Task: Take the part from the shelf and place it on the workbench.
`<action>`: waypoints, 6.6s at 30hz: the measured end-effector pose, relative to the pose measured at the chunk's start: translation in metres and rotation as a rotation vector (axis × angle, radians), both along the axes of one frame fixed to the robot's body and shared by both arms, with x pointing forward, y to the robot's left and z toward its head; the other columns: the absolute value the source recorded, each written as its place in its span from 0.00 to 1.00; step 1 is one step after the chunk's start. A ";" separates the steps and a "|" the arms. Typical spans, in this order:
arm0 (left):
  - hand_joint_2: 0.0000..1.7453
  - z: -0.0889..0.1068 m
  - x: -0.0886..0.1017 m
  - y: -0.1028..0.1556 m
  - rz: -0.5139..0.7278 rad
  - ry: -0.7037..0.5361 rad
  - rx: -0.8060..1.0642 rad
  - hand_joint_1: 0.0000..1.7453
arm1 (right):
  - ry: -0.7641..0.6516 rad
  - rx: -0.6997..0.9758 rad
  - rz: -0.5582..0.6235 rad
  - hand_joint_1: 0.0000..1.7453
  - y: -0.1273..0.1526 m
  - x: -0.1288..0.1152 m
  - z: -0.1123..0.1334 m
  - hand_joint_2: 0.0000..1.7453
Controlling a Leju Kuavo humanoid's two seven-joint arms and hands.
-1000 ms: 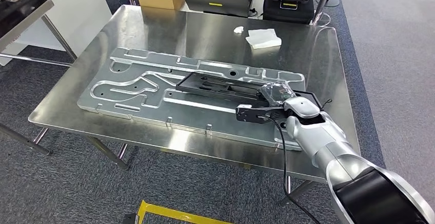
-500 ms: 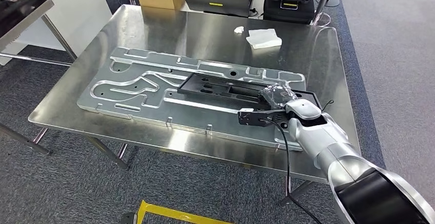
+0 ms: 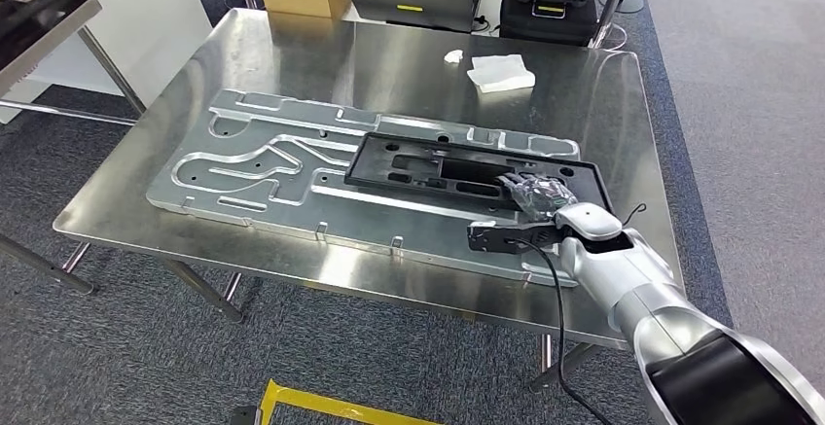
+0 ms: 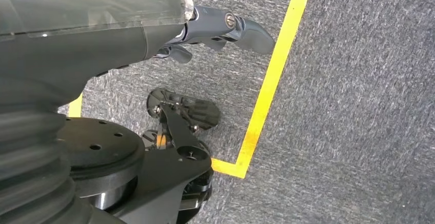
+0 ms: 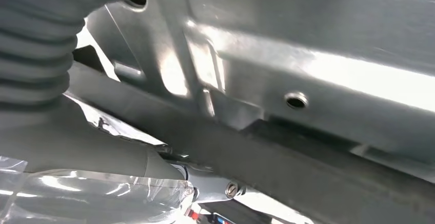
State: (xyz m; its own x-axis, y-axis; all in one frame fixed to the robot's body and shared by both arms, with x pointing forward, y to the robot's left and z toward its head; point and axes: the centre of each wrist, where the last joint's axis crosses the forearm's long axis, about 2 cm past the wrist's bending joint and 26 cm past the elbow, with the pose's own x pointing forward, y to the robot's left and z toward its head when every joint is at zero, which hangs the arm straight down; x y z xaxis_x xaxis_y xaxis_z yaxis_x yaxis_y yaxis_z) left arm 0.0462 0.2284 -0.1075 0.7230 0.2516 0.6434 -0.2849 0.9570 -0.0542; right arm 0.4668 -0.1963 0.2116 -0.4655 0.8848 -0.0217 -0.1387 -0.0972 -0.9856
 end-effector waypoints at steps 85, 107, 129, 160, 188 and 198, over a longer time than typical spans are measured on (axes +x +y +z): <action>0.00 0.001 0.017 0.009 0.058 -0.091 -0.073 0.00 | -0.425 0.623 -0.232 0.00 -0.202 0.028 0.128 0.00; 0.00 0.002 0.022 0.007 0.056 -0.101 -0.095 0.00 | -0.452 0.594 -0.274 0.00 -0.221 0.022 0.129 0.00; 0.00 0.002 0.021 0.009 0.061 -0.090 -0.086 0.00 | -0.473 0.602 -0.215 0.00 -0.195 0.029 0.142 0.00; 0.00 0.003 0.031 0.010 -0.025 -0.047 -0.003 0.00 | -0.148 0.577 -0.250 0.00 -0.174 -0.050 -0.071 0.00; 0.00 -0.002 -0.007 0.026 -0.078 0.247 0.190 0.00 | 0.734 0.743 -1.306 0.00 -0.127 -0.356 -0.308 0.00; 0.00 -0.003 -0.009 0.025 -0.144 0.374 0.203 0.00 | 0.804 0.763 -1.508 0.00 -0.128 -0.396 -0.317 0.00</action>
